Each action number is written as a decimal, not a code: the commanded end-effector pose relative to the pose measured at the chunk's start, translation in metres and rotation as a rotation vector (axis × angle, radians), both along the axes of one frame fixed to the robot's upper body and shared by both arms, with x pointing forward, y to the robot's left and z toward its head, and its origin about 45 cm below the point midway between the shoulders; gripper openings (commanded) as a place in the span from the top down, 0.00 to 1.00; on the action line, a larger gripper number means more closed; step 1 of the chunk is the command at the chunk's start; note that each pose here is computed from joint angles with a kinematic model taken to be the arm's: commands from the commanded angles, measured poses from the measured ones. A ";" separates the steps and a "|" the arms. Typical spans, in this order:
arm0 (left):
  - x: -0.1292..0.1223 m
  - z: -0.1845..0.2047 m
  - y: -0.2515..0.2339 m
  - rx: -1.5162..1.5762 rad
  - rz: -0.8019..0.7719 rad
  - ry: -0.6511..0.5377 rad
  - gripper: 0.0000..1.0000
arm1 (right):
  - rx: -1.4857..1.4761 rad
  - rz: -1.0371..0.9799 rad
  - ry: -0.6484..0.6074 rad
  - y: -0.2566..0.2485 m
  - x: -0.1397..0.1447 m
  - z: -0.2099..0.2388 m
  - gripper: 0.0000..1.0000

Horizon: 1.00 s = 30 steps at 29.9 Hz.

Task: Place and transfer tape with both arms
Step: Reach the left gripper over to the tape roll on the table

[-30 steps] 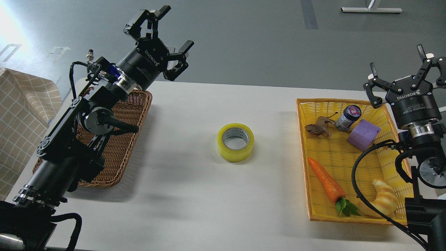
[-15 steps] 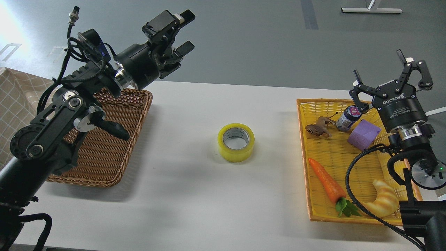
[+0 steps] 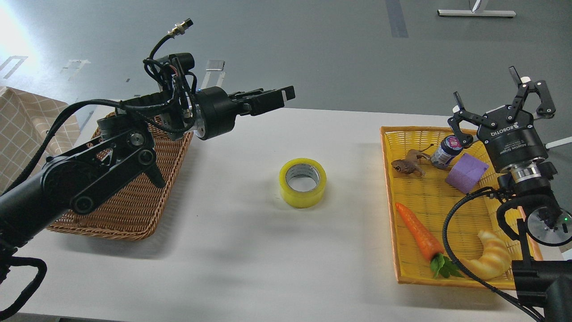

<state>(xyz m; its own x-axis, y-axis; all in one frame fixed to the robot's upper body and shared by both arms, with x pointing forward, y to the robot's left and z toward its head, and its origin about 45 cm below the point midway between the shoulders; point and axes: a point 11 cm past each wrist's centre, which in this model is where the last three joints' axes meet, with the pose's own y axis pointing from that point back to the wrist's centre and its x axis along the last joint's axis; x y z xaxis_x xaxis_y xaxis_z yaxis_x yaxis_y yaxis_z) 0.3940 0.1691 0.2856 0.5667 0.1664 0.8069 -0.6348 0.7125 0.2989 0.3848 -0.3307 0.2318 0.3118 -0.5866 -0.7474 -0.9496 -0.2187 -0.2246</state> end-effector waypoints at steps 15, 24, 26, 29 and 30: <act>0.014 -0.050 -0.057 0.524 -0.154 -0.093 0.02 | 0.000 0.005 -0.027 0.003 -0.001 0.008 0.02; 0.017 -0.081 -0.079 0.594 -0.144 -0.018 0.02 | 0.009 0.005 -0.017 0.005 -0.003 0.003 0.02; 0.019 -0.089 -0.084 0.601 -0.134 -0.004 0.02 | 0.009 0.004 -0.014 0.005 -0.004 0.002 0.02; 0.021 -0.095 -0.081 0.619 -0.123 0.007 0.02 | 0.009 0.003 -0.012 0.005 -0.004 0.001 0.02; 0.021 -0.096 -0.081 0.624 -0.124 0.008 0.02 | 0.009 0.003 -0.012 0.005 -0.004 0.001 0.02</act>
